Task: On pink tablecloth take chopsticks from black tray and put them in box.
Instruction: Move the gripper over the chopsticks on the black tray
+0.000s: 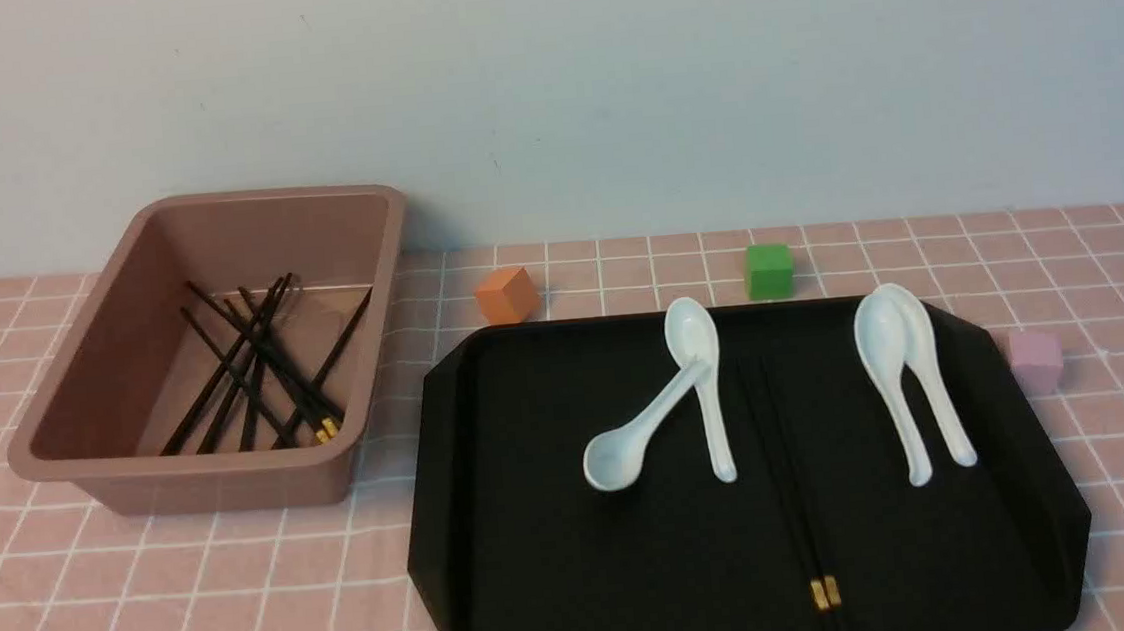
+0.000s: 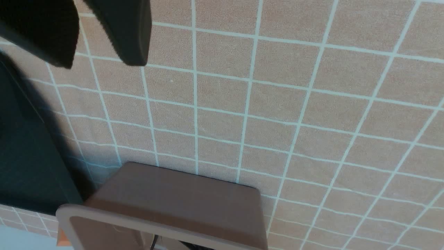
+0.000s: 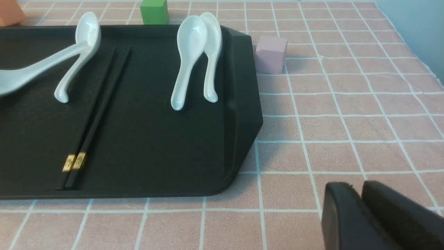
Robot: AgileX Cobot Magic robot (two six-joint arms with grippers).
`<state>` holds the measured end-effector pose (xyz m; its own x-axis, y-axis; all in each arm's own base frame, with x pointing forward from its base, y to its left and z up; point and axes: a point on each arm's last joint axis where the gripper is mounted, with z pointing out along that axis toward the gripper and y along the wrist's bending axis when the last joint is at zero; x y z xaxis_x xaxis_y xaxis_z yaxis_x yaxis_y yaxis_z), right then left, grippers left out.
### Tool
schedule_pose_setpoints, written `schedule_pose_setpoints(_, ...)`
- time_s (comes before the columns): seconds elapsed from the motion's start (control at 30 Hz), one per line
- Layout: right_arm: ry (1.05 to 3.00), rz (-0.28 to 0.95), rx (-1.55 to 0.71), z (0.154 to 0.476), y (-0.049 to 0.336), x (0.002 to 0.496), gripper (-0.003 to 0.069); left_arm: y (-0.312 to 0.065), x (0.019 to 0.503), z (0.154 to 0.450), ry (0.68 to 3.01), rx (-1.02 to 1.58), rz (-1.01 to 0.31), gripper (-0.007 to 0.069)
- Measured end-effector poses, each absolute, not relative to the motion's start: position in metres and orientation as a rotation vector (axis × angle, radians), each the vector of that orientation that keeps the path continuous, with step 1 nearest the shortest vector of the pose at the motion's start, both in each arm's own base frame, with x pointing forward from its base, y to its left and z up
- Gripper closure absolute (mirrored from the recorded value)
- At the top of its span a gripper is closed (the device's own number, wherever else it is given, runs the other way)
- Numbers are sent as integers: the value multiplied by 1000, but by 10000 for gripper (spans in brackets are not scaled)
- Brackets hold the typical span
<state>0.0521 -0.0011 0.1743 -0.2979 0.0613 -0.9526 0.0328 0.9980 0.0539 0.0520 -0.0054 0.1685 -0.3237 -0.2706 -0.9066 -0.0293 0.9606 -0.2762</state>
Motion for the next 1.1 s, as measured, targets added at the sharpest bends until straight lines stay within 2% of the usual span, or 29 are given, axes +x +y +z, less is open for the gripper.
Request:
schedule_pose_setpoints(1.0,1874,24,65,174,-1,52,517,-5,52,168,1890,-218,-246,386)
schedule_pose_setpoints(1.1,1858,61,97,175,0,53,512,-5,52,168,1890,-218,-246,386)
